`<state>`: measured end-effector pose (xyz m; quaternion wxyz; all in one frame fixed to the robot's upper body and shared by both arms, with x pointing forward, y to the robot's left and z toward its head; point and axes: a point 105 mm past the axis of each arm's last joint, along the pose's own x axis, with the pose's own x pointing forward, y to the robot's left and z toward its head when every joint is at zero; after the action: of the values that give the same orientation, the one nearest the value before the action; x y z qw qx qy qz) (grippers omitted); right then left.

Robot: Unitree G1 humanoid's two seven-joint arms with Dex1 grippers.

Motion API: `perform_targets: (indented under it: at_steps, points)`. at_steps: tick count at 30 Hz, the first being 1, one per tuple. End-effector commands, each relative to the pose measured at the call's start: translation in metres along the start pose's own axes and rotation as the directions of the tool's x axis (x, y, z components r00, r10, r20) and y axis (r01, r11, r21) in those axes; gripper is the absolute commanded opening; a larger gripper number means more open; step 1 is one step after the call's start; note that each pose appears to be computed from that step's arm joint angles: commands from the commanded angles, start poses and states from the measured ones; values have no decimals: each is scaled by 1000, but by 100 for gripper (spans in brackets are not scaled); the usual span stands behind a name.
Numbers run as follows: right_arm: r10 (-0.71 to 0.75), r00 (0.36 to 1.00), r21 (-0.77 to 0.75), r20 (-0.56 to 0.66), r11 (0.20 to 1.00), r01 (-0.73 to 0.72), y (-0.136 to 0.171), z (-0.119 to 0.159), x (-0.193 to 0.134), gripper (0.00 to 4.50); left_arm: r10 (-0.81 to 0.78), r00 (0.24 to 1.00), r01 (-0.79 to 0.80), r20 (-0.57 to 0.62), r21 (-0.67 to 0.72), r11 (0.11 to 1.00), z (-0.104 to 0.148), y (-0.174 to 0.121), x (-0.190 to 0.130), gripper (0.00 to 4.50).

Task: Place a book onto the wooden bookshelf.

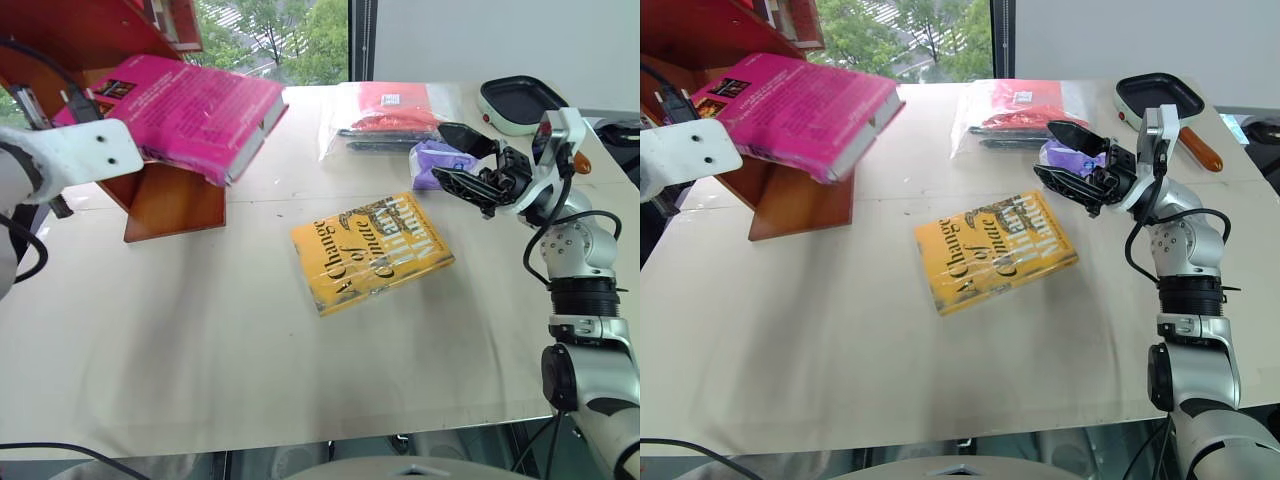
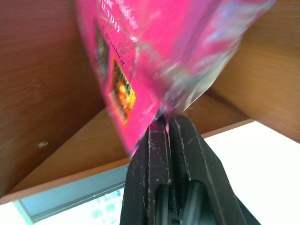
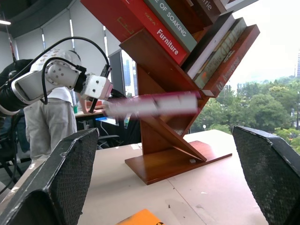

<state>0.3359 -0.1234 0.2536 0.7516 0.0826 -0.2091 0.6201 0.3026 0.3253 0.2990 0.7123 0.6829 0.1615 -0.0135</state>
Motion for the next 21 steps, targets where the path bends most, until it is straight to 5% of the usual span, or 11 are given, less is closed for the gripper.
perform_targets:
  at_steps: [1,10,21]
  points:
    - [17,1000,-56,18,998,-16,2,15,2,450,16,1000,-16,-7,-6,1000,-2,3,-2,3]
    - [28,1000,-54,12,998,-27,3,14,4,450,141,990,-140,-29,43,989,2,39,-23,3]
    - [40,999,-46,16,998,-39,3,13,7,450,143,976,-140,-163,27,990,-21,45,-39,3]
